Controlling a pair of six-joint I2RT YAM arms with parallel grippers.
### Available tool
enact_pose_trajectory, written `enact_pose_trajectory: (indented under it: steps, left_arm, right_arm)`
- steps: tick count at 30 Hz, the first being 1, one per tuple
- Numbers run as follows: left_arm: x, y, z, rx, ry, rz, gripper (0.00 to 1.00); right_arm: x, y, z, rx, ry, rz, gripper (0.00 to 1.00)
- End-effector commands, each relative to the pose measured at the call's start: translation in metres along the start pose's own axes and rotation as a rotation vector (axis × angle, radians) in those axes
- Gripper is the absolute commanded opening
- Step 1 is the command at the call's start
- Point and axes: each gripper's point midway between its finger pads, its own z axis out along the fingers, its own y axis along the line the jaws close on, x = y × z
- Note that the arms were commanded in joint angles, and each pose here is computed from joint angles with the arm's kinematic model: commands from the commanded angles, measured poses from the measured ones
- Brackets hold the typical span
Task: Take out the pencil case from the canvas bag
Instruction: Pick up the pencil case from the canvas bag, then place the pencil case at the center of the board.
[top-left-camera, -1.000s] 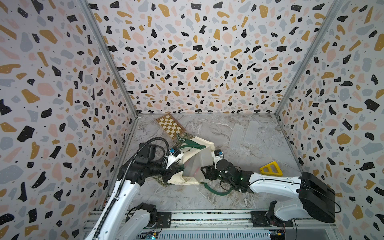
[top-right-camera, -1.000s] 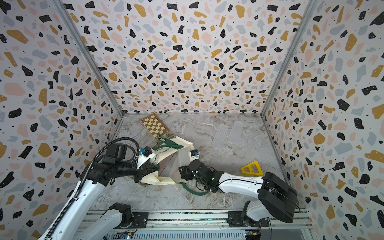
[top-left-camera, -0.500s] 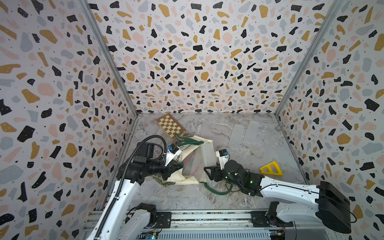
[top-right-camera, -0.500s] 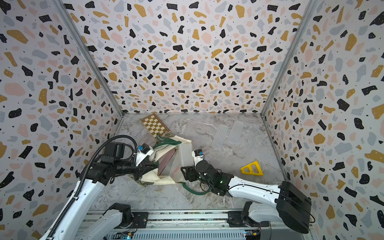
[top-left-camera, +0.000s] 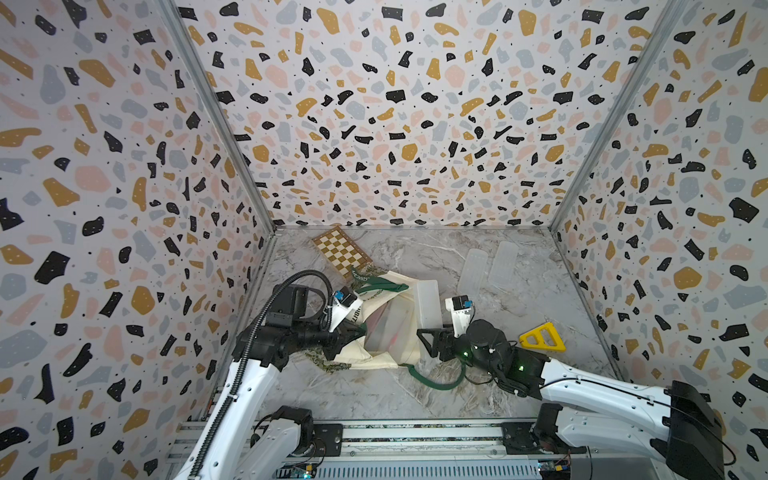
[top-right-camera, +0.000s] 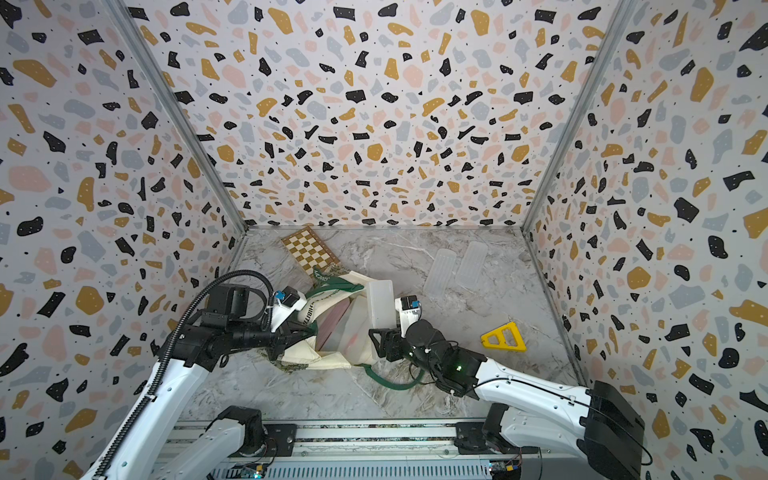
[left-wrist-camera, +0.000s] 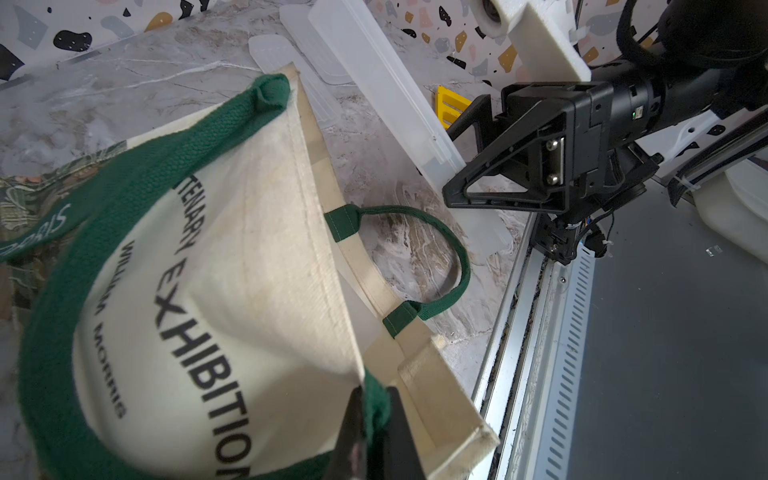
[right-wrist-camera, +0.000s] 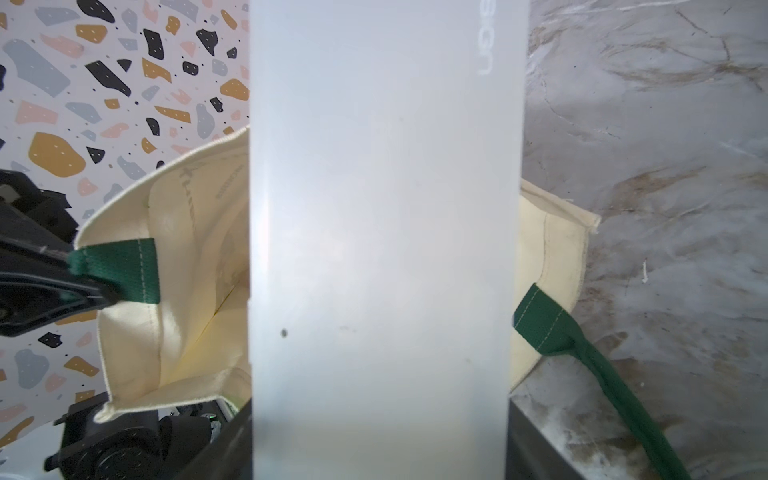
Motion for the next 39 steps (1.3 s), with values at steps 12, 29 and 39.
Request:
enact_pose_trajectory:
  steps: [12, 29, 39]
  left_arm:
    - [-0.012, 0.003, -0.006, -0.036, -0.055, 0.023, 0.0]
    - [-0.012, 0.0, -0.006, -0.024, -0.066, 0.002, 0.0]
    - [-0.011, 0.001, -0.006, -0.031, -0.072, 0.004, 0.0]
  right_arm:
    - [-0.037, -0.014, -0.012, 0.056, -0.061, 0.041, 0.7]
    - [-0.091, -0.057, -0.025, 0.156, -0.141, 0.079, 0.7]
    - [-0.121, -0.091, -0.034, 0.222, -0.19, 0.103, 0.7]
